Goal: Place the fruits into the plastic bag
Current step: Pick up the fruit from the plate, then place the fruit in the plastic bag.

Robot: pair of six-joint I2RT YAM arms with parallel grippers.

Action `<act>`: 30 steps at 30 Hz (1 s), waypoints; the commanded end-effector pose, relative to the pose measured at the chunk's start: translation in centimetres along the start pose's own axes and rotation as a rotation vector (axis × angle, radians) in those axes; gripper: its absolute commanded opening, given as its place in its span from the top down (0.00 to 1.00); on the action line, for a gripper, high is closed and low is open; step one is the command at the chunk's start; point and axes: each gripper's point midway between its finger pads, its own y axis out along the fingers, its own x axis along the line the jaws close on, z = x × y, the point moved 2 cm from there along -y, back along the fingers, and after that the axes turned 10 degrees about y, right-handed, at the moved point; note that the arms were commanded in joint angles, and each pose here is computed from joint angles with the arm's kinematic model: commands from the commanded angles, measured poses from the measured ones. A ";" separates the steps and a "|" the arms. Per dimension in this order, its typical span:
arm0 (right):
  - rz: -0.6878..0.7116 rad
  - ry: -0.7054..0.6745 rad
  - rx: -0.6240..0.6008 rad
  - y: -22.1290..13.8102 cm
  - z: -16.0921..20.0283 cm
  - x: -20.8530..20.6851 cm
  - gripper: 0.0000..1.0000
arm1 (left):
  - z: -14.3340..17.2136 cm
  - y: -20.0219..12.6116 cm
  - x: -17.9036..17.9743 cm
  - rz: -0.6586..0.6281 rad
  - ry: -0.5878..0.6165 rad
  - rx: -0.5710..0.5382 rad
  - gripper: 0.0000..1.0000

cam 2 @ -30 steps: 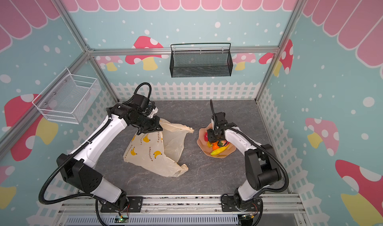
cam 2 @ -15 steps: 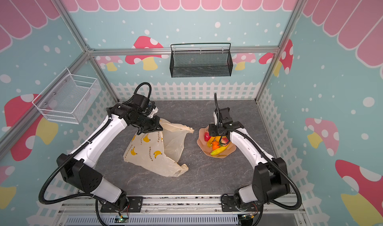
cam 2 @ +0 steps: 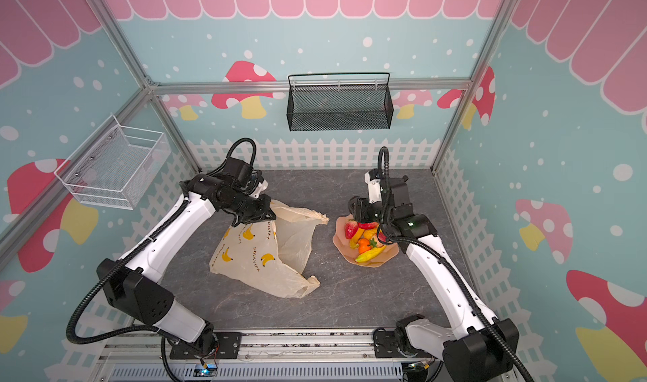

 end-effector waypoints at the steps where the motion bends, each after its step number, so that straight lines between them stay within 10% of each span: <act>1: -0.072 -0.018 -0.018 -0.6 -0.2 1.1 0.54 | -0.7 -0.2 -0.7 0.024 0.006 -0.013 1.00; 13: -0.402 -0.026 -0.031 -1.3 1.8 7.6 0.54 | -0.7 -0.1 -0.5 0.018 0.005 -0.011 1.00; 30: -0.423 -0.167 0.184 3.6 10.4 14.2 0.57 | -1.2 -0.1 -0.9 0.030 0.008 -0.015 1.00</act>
